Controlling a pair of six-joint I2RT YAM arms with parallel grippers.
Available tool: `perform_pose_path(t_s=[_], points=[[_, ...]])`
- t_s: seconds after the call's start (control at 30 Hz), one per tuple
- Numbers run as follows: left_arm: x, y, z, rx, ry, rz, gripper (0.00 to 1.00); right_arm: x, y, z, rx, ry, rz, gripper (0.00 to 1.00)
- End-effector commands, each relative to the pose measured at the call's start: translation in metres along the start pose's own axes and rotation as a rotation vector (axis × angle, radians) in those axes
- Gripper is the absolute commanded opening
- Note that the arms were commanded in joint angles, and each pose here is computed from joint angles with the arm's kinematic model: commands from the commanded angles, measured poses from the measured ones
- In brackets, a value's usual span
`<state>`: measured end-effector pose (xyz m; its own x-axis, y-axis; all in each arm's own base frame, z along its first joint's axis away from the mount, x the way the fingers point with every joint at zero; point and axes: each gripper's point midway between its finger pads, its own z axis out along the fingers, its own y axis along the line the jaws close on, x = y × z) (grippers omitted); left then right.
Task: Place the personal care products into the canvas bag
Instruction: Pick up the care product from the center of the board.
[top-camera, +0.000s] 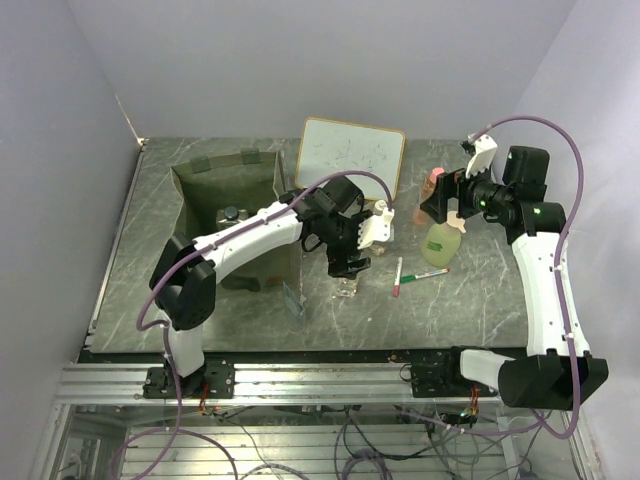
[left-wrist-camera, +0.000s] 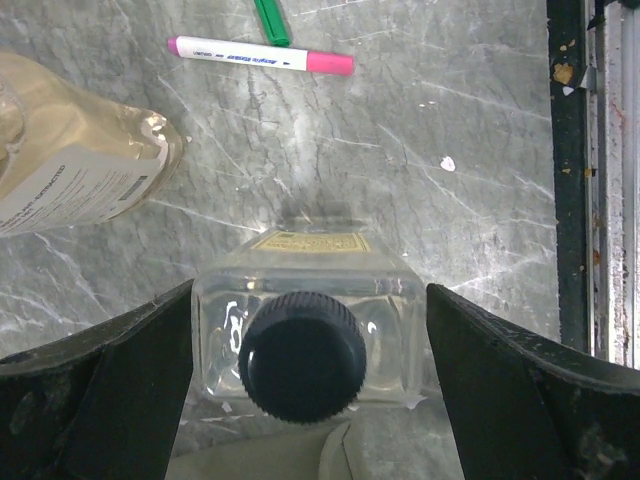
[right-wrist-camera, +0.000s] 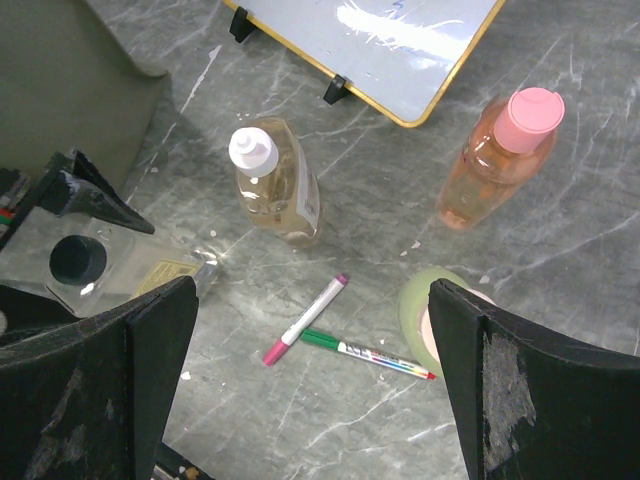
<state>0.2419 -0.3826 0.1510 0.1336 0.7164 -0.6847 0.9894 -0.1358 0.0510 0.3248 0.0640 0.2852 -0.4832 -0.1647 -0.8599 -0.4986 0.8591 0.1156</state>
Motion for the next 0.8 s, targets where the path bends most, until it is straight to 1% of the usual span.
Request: perform_pose_path(t_s=[0.0,0.23,0.37,0.43,0.53,0.67,0.77], points=[[-0.004,0.004,0.013,-0.003,-0.021,0.011,0.99,-0.003,0.001,-0.006,0.003,-0.029,-0.001,1.00],[-0.005,0.007,0.016,0.001,-0.023,0.015,0.99,-0.002,0.001,-0.006,0.004,-0.031,0.001,1.00],[-0.007,0.007,0.014,-0.002,-0.021,0.023,0.89,-0.003,0.000,-0.006,0.006,-0.030,-0.003,1.00],[-0.010,0.008,0.011,-0.010,-0.027,0.025,0.78,-0.004,0.000,-0.006,0.004,-0.031,-0.002,0.99],[-0.019,0.011,0.004,-0.026,-0.046,0.031,0.58,-0.004,-0.001,-0.005,0.006,-0.031,-0.004,1.00],[-0.038,0.015,-0.011,-0.052,-0.078,0.059,0.29,-0.007,-0.002,-0.005,0.007,-0.033,-0.006,1.00],[-0.051,0.018,-0.025,-0.077,-0.098,0.086,0.10,-0.009,-0.003,-0.003,0.002,-0.031,-0.008,1.00]])
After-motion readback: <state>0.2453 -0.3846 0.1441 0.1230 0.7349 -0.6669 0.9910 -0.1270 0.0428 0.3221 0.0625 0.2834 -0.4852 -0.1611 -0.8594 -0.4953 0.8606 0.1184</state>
